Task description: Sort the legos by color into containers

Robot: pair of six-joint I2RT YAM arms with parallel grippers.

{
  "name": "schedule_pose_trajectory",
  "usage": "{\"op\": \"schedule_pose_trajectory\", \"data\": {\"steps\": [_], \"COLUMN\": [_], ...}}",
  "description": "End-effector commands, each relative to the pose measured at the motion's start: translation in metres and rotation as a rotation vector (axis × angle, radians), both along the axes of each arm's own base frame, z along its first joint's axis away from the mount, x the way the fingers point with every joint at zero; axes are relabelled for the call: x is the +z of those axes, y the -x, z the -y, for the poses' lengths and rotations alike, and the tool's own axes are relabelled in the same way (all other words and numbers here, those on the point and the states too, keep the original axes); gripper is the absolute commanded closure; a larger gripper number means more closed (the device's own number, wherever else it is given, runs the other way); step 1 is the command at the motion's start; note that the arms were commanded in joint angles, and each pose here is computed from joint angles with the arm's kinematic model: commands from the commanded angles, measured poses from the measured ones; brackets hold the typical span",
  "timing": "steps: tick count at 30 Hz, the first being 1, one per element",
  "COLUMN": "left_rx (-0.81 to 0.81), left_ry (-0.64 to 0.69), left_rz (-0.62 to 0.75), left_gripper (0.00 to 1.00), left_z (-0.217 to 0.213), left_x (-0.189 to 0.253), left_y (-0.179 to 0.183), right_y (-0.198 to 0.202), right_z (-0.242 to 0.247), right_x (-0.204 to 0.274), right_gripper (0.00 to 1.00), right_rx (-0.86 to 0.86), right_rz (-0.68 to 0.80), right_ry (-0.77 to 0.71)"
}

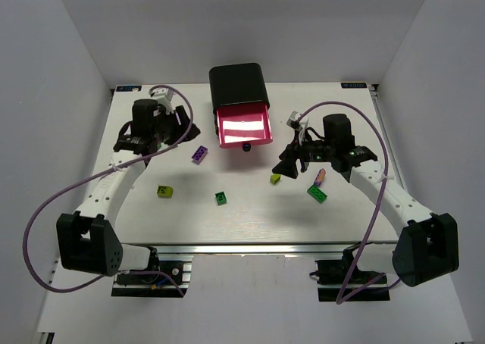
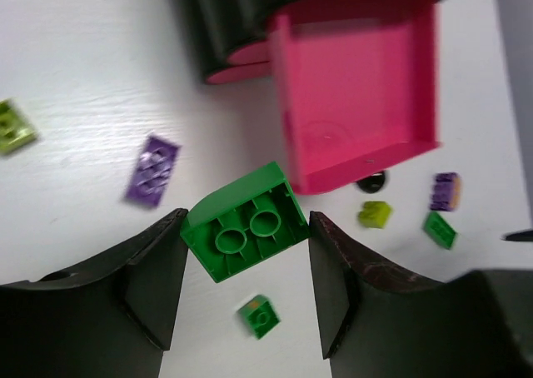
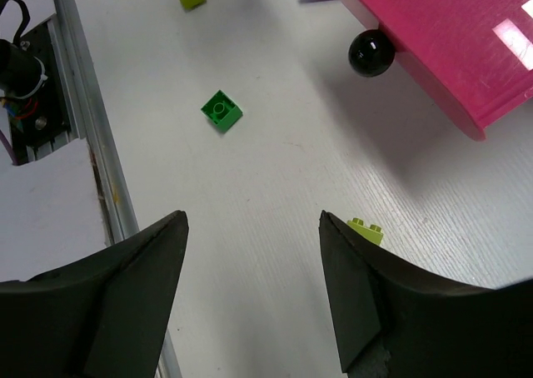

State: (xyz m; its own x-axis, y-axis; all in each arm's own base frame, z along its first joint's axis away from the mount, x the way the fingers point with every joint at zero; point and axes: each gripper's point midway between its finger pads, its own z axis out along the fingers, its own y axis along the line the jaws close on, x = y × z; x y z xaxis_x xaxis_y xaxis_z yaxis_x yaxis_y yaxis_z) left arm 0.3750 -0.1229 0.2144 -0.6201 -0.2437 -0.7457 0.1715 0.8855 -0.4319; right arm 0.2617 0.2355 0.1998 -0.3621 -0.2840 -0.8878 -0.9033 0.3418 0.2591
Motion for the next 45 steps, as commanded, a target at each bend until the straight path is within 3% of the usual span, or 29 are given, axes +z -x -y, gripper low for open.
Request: {"op": "schedule_pose_trajectory", "data": {"steps": [1,9,17,23,28,36,41,42,44,45], "left_rx": [-0.161,-0.282,-0.197,-0.147,-0.143,-0.161,-0.152,-0.146,-0.081,-0.067], "left_ry": [0.105,0.103,-0.037,-0.096,-0.101,-0.06,-0.03,-0.047,-0.067,-0.091], "left_rz": [0.08,0.071,0.038,0.009,0.001,0.049,0.116,0.106,0.194,0.159], "left_gripper": [0.8,0.8,0.72,0.39,0.28,0.23,0.28,0.39,0.56,0.66], "left_z": [0.042,0.11,0.129,0.133,0.134,0.135,0.114,0.106,0.081,0.071], "left_x": [0.036,0.033,0.014,0.005,0.003,0.027,0.058,0.047,0.074,0.05], "left_y": [-0.003,-0.014,-0.046,-0.065,-0.068,-0.059,-0.037,-0.027,-0.006,0.007], "right_y": [0.001,-0.002,-0.002,-0.002,-0.003,0.001,-0.017,-0.023,-0.037,-0.037], "right_z": [0.002,0.003,0.003,0.004,0.005,0.004,0.018,0.024,0.043,0.05], "right_x": [0.01,0.006,0.002,0.004,-0.001,-0.004,-0.011,-0.011,-0.018,-0.022], "right_gripper": [0.31,0.3,0.28,0.19,0.12,0.11,0.12,0.12,0.13,0.14], "right_rx": [0.003,-0.011,-0.008,-0.011,-0.012,0.028,-0.045,-0.078,-0.166,-0.192], "right_rz": [0.049,0.051,0.035,0.046,0.067,0.106,0.195,0.222,0.277,0.287], "right_ry": [-0.007,0.003,0.004,0.003,0.018,0.03,0.14,0.17,0.269,0.299]}}
